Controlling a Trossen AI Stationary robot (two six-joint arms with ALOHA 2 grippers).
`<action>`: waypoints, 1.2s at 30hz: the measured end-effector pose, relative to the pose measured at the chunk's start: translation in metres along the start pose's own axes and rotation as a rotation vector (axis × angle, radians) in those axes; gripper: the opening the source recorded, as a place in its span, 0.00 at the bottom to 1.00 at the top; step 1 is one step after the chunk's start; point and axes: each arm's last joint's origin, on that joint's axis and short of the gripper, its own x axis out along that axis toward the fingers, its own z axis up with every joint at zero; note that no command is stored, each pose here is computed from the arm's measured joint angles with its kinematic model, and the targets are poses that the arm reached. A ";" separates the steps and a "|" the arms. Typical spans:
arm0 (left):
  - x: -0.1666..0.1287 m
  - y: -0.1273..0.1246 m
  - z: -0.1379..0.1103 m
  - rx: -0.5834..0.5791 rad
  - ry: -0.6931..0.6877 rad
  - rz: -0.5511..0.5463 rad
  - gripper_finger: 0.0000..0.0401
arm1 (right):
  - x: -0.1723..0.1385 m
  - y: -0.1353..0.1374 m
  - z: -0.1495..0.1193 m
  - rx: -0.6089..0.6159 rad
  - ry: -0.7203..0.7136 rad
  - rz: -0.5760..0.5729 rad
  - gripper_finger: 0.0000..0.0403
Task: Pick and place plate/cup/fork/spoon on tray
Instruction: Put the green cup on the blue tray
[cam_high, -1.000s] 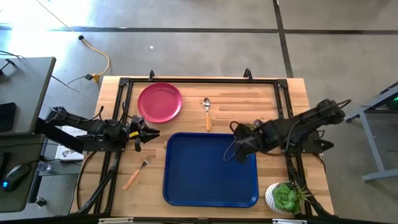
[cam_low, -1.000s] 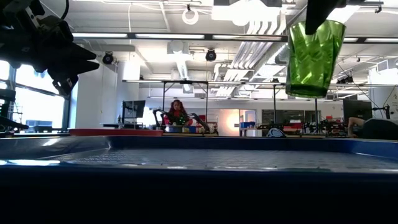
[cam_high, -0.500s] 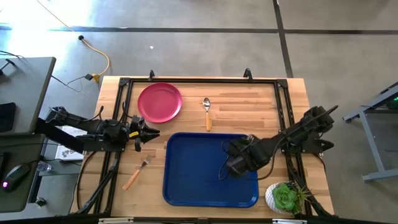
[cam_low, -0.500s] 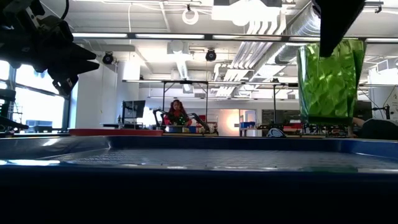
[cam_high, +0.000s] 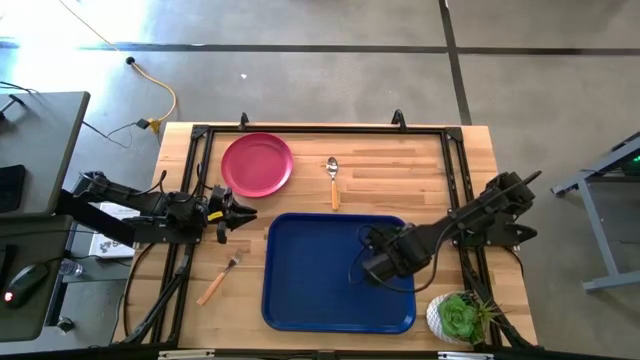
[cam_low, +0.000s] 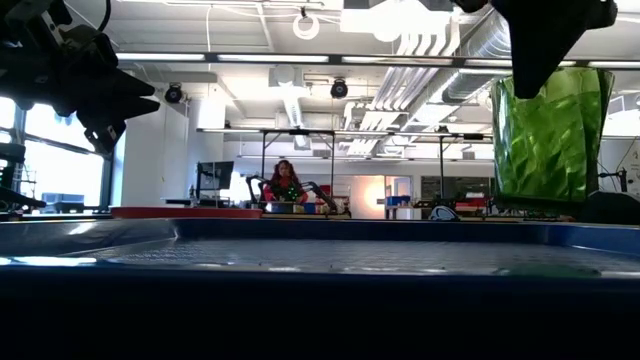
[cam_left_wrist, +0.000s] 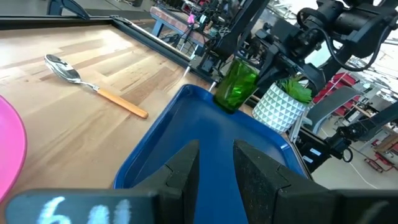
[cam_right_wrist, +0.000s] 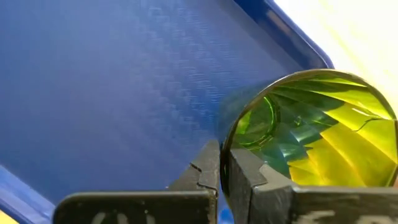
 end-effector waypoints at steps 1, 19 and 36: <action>0.000 0.000 0.000 0.000 0.000 0.000 0.22 | 0.001 -0.001 0.002 0.021 0.005 -0.002 0.00; 0.000 0.000 0.000 0.000 0.001 -0.002 0.22 | 0.039 0.005 0.036 0.180 0.133 -0.055 0.00; 0.000 0.000 0.000 0.006 0.001 -0.001 0.22 | 0.039 0.004 0.037 0.181 0.133 -0.057 0.16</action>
